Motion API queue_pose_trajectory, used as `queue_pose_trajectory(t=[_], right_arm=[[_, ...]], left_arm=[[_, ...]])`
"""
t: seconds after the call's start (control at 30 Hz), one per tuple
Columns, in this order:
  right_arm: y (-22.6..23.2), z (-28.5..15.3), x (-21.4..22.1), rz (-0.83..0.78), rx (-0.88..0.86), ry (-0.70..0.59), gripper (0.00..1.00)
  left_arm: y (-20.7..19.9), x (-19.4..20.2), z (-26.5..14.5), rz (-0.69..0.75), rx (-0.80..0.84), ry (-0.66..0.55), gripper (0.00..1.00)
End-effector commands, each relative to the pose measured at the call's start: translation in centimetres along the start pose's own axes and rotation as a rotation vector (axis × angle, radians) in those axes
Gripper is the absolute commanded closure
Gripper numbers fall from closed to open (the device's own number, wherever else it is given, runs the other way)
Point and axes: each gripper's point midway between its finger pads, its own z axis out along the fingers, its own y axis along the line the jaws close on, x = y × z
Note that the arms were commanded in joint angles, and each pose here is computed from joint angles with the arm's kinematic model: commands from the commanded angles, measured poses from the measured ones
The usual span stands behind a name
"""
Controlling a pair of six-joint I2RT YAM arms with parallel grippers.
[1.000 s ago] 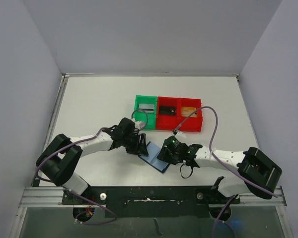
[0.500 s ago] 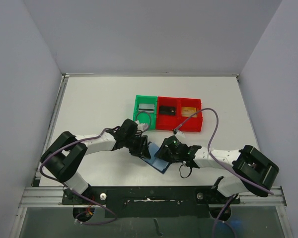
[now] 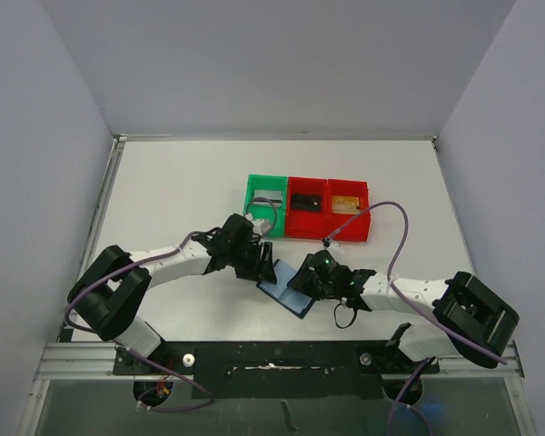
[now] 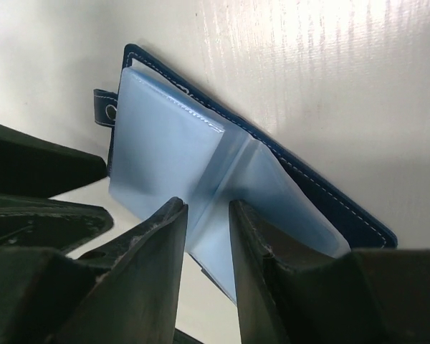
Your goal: Take the credit cards out of the card holder
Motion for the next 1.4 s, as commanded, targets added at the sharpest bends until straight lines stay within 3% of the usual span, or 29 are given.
queue_pose_trajectory(t=[0.0,0.2,0.37,0.47,0.7,1.0,1.17,1.37], right_arm=[[-4.0,-0.1,0.6,-0.036,0.125,0.023,0.67],[-3.9,0.0,0.7,-0.029,0.109,0.023,0.68],[-4.1,0.1,0.7,-0.028,0.103,0.026,0.68],[-4.0,0.2,0.7,-0.024,0.094,0.027,0.68],[-4.2,0.6,0.8,-0.038,0.095,0.04,0.68],[-4.3,0.6,0.4,-0.076,0.097,0.046,0.68],[-4.2,0.6,0.5,-0.083,0.096,0.052,0.69],[-4.3,0.7,0.5,-0.08,0.097,0.053,0.69]], left_arm=[[0.1,-3.2,-1.4,0.073,-0.083,-0.102,0.48],[0.3,-2.1,0.4,0.088,-0.059,-0.025,0.48],[0.6,0.0,1.6,0.068,-0.035,0.033,0.54],[0.4,0.6,1.5,0.059,-0.017,0.033,0.59],[-1.0,0.5,0.6,0.057,0.001,0.004,0.59],[-1.2,-1.2,-1.5,0.063,-0.07,-0.093,0.44],[-2.4,-1.9,-1.4,0.07,-0.024,-0.106,0.43],[-2.1,0.0,0.3,0.049,0.018,-0.032,0.44]])
